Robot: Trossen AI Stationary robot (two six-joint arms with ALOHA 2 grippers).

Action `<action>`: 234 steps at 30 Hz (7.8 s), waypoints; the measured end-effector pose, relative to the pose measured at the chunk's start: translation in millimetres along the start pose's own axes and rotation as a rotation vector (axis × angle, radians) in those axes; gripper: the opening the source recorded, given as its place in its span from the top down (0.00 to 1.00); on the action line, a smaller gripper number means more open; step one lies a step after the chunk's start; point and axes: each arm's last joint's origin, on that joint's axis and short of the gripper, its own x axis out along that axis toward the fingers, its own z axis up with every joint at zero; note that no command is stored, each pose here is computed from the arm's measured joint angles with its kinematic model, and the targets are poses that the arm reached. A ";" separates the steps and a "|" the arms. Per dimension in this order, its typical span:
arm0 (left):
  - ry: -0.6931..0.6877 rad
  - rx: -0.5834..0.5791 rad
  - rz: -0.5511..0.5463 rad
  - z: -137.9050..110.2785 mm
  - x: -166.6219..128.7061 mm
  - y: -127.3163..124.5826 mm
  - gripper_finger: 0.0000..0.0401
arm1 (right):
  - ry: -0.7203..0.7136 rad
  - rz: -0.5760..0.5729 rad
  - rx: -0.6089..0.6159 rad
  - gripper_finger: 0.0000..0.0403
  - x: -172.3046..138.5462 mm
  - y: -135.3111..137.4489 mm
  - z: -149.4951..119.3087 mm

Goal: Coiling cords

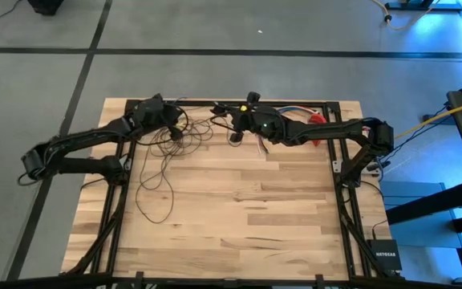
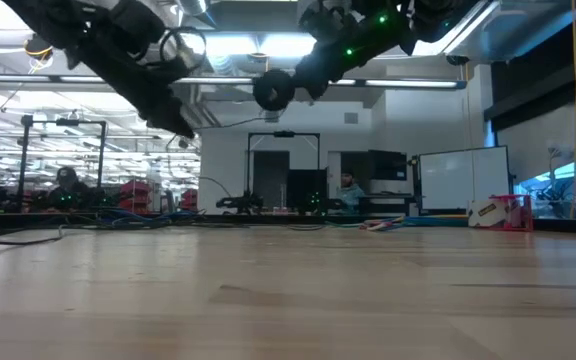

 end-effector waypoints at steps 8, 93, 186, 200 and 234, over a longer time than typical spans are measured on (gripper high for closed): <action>0.042 -0.036 0.012 -18.1 5.2 -2.6 1.00 | 0.002 0.004 -0.041 0.99 -3.0 5.8 3.7; -0.347 -0.044 -0.315 27.1 67.6 -100.0 1.00 | 0.016 0.232 0.234 0.99 44.7 -2.7 -10.5; -0.114 -0.125 -0.353 23.7 6.1 -70.2 0.71 | 0.364 0.234 0.158 0.99 36.1 39.6 -31.5; -0.165 -0.006 -0.582 -9.5 36.1 -145.8 0.71 | 0.364 0.234 0.157 0.99 36.1 39.5 -31.6; 0.128 0.028 -0.259 -40.1 92.5 -131.2 0.99 | 0.286 0.289 0.196 0.99 35.1 36.9 -23.4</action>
